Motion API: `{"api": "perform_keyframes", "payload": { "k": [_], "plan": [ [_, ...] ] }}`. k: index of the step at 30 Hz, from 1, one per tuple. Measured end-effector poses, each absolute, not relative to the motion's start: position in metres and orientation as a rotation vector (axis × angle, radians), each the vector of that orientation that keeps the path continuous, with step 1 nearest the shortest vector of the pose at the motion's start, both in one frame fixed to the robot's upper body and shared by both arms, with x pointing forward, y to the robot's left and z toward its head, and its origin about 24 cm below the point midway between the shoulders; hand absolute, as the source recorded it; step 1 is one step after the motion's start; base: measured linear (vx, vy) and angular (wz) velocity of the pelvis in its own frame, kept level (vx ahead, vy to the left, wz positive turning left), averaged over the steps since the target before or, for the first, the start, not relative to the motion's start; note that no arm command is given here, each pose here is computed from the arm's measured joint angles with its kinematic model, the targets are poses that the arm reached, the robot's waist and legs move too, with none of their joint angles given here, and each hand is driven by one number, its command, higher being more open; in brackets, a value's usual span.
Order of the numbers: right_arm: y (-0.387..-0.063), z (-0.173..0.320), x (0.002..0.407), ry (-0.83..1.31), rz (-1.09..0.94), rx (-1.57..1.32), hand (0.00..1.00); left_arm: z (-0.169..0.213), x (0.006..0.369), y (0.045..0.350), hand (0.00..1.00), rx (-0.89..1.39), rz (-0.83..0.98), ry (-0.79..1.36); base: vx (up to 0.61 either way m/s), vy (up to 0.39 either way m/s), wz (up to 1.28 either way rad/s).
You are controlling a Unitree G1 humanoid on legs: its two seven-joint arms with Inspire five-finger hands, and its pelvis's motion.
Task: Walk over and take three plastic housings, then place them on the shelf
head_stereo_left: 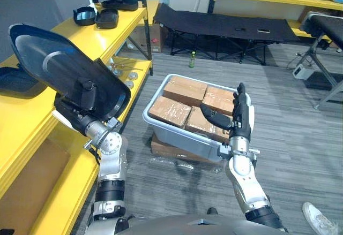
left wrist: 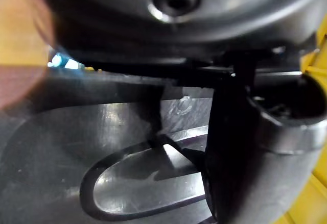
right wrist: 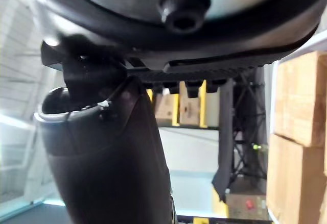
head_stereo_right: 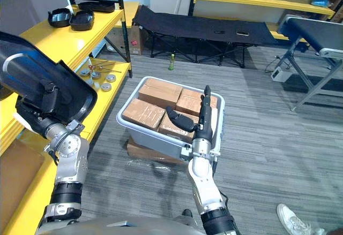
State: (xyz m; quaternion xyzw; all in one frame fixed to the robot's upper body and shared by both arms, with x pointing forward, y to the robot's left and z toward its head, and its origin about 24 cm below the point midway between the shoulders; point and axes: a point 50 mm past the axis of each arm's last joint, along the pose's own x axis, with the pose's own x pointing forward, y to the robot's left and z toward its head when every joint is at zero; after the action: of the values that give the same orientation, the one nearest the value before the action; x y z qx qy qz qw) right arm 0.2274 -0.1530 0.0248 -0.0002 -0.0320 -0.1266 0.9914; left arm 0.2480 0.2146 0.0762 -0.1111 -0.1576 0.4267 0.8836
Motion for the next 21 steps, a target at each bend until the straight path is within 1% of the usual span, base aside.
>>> {"api": "perform_keyframes", "payload": {
  "k": [1,2,6,9,12,17,21],
  "plan": [
    [-0.162,0.013,0.216,0.003,-0.260,0.092,1.00,0.089,0.227,0.207,0.00,-0.234,0.756,-0.434,0.00,0.000,-0.05],
    [-0.164,0.011,0.215,0.014,-0.254,0.119,1.00,0.094,0.220,0.204,0.00,-0.230,0.710,-0.466,0.00,0.000,0.00],
    [-0.163,0.008,0.212,0.026,-0.182,0.138,1.00,0.102,0.209,0.202,0.00,-0.204,0.608,-0.533,0.00,0.000,0.00],
    [-0.160,0.008,0.211,0.021,-0.083,0.117,1.00,0.105,0.197,0.201,0.00,-0.125,0.536,-0.551,-0.02,0.008,0.03],
    [-0.159,0.014,0.211,-0.003,-0.033,0.093,1.00,0.104,0.192,0.202,0.00,-0.085,0.498,-0.542,-0.03,0.009,0.09],
    [-0.157,0.016,0.211,-0.012,0.013,0.100,1.00,0.105,0.188,0.201,0.00,-0.084,0.492,-0.544,0.00,0.002,0.01],
    [-0.149,0.016,0.212,-0.006,0.068,0.247,1.00,0.105,0.186,0.202,0.00,-0.078,0.505,-0.541,0.00,0.012,0.09]
  ]
}}
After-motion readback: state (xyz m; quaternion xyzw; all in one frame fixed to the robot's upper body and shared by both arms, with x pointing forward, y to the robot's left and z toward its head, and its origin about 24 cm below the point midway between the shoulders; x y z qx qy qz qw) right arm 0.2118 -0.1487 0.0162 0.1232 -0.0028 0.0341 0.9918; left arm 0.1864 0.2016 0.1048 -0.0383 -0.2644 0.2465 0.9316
